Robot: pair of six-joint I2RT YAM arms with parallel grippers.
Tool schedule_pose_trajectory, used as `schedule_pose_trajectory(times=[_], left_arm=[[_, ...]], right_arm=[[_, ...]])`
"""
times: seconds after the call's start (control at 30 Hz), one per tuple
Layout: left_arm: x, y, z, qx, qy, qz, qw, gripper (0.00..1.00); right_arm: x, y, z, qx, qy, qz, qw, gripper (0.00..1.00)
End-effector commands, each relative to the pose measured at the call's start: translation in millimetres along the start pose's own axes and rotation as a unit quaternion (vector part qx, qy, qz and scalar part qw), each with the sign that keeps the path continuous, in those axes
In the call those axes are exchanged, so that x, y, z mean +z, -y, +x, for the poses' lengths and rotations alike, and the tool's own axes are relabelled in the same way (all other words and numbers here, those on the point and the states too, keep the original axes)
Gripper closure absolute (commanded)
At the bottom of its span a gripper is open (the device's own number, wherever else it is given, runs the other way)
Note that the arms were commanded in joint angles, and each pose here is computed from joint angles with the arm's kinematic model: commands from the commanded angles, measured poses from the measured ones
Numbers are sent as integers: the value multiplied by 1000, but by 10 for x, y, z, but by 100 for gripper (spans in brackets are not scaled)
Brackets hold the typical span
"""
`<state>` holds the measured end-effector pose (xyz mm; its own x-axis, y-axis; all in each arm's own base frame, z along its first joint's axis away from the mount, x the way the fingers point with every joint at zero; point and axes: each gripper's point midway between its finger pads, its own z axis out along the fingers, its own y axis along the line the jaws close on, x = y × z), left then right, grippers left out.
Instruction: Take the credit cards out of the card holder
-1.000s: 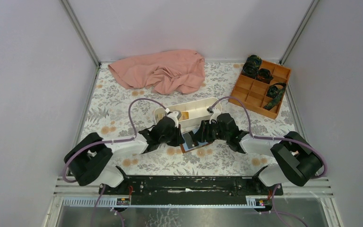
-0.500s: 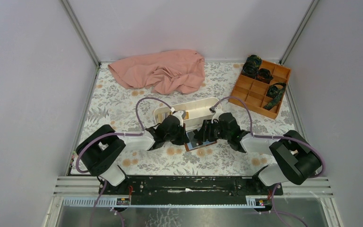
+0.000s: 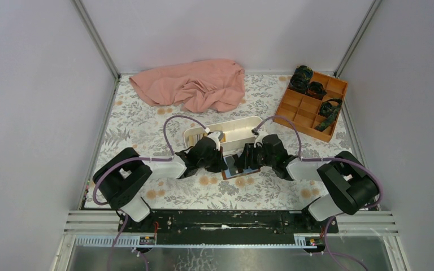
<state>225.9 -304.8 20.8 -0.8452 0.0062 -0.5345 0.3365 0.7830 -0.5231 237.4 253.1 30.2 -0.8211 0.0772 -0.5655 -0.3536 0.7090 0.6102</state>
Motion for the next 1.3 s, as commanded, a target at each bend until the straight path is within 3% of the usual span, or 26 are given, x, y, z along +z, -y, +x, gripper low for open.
schedule_pose_trajectory(times=[0.0, 0.23, 0.33, 0.6, 0.67, 1.27], left_arm=[[43, -157, 161, 3, -24, -27, 999, 100], [56, -170, 187, 4, -27, -27, 999, 100], [64, -178, 194, 3, -28, -28, 999, 100], [70, -169, 193, 3, -29, -26, 999, 100], [72, -172, 203, 3, -31, -27, 999, 100], [90, -197, 248, 2, -39, -29, 999, 100]], right_arm=[[50, -92, 23, -9, -8, -41, 999, 49], [28, -264, 21, -4, -7, -89, 996, 50], [-9, -340, -10, -9, 0, -106, 994, 56], [-20, -359, -24, -10, 6, -111, 994, 94], [-18, -354, -20, -8, 7, -111, 994, 100], [-189, -191, -256, -26, 52, -43, 997, 96]])
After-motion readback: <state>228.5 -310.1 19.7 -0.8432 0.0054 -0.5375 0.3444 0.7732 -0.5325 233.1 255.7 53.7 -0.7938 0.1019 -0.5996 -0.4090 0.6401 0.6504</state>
